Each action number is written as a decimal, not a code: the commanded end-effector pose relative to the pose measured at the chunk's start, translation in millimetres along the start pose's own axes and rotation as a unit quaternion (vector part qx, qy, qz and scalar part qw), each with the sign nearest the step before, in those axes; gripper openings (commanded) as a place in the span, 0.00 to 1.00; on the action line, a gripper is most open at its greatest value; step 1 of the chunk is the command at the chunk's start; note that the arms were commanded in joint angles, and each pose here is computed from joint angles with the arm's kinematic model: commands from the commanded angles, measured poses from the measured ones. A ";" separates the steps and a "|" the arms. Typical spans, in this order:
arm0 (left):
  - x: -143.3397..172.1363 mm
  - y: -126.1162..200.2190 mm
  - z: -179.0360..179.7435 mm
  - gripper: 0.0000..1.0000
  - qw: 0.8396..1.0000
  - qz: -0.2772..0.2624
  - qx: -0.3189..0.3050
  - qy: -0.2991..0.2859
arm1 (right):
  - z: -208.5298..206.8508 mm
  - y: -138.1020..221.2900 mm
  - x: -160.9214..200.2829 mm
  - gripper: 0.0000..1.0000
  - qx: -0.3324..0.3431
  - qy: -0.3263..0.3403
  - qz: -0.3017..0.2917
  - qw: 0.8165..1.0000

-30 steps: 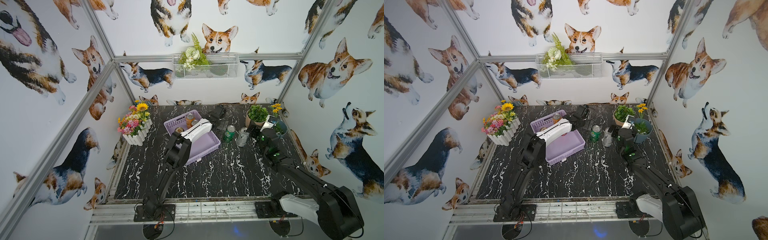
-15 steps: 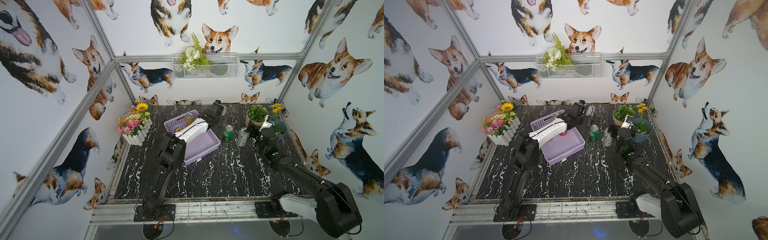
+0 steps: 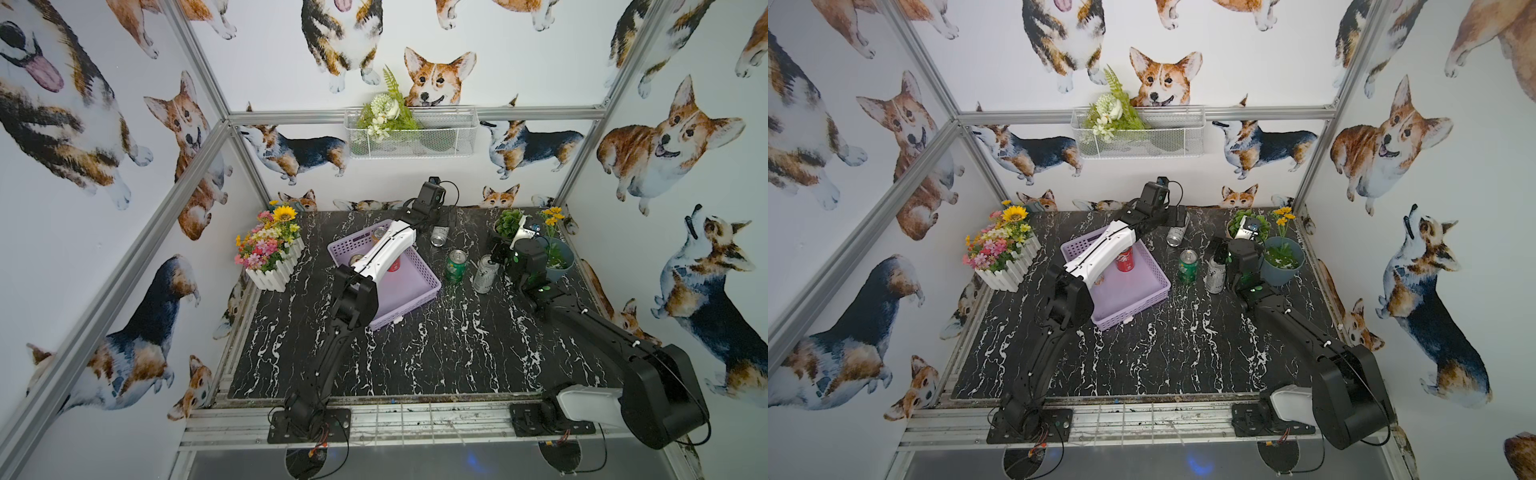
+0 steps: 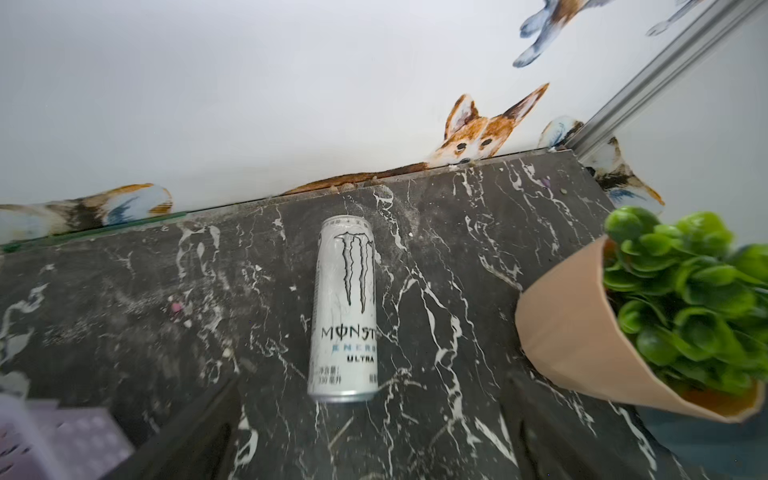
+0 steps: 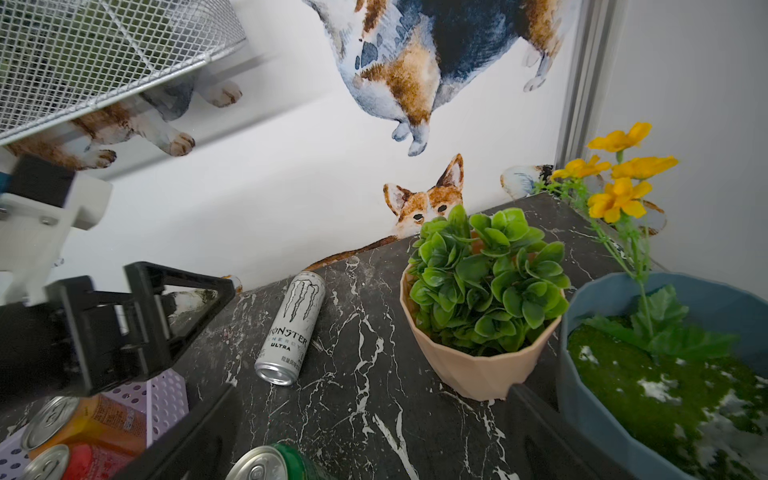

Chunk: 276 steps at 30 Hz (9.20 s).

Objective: Take out the drinks from the basket
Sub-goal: Pick up the drink from the center of the board, then place the drink at the center of the board, then pick up the drink from the basket.

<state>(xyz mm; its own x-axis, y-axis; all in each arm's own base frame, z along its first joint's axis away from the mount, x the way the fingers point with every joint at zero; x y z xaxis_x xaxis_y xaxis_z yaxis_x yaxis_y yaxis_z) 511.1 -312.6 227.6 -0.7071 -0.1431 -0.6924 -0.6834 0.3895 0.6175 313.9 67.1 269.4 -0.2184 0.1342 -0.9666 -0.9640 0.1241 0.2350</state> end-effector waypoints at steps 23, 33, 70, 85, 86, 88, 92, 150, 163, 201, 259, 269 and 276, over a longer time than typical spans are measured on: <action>26.7 -41.0 22.2 1.00 0.996 0.027 -0.076 0.033 | 58.1 -100.5 -17.9 1.00 -0.033 0.007 0.126 0.991; -2.5 25.2 10.4 1.00 0.986 -0.015 -0.164 0.021 | 84.2 -195.1 -16.6 0.97 -0.044 0.014 0.240 0.970; 70.8 239.0 59.1 1.00 0.993 -0.079 -0.060 0.058 | 127.7 -276.6 58.6 1.00 -0.139 -0.002 0.299 0.944; 67.5 247.0 58.5 1.00 0.993 -0.082 -0.065 0.052 | 95.6 -285.8 82.8 0.81 -0.089 0.083 0.331 0.936; 68.0 246.5 58.9 1.00 0.993 -0.080 -0.066 0.051 | 96.4 -286.0 82.5 0.80 -0.096 0.087 0.330 0.935; 69.5 245.8 59.5 1.00 0.993 -0.076 -0.069 0.051 | 97.3 -285.7 83.6 0.77 -0.096 0.096 0.331 0.934; 70.6 246.0 60.6 1.00 0.994 -0.073 -0.072 0.049 | 92.2 -281.1 97.6 0.78 -0.072 0.122 0.360 0.922; 58.5 194.1 58.3 1.00 0.896 0.018 0.418 0.149 | 130.3 27.4 9.8 0.00 -0.475 0.038 0.008 0.879; 60.6 187.8 49.1 1.00 0.892 0.027 0.425 0.149 | 152.0 24.8 18.9 0.00 -0.510 0.037 0.024 0.859; 172.7 184.6 -71.3 0.00 0.951 -0.107 0.244 -0.155 | -21.1 79.3 -42.7 1.00 -0.014 -0.081 -0.175 0.981; 177.4 211.7 -48.0 1.00 0.966 -0.176 0.151 -0.112 | 9.9 37.6 -32.8 1.00 -0.119 -0.036 -0.028 0.992; 71.7 207.0 70.5 1.00 0.994 -0.087 -0.062 0.029 | 13.4 26.6 -20.9 1.00 -0.121 -0.041 -0.009 0.992; 62.4 197.7 157.4 1.00 0.968 -0.015 -0.222 0.114 | 11.4 28.0 -23.1 1.00 -0.110 -0.031 -0.015 0.993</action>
<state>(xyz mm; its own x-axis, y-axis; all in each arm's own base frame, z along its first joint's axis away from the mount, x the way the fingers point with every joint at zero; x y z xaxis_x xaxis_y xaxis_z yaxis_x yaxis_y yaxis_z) 367.9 -120.5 263.4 -0.5992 -0.3450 -0.7225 -0.7819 0.0582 0.6207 294.0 80.0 293.6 -0.2178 0.2021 -0.9548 -0.9744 -0.1017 0.2007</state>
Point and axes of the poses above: each gripper's point midway between its finger pads, its own y axis back along the fingers, its own z axis along the line the jaws close on, x = y × z, the point moved 10 cm from there along y, back along the fingers, and after that the axes turned 11 degrees about y, right-handed, at the moved point
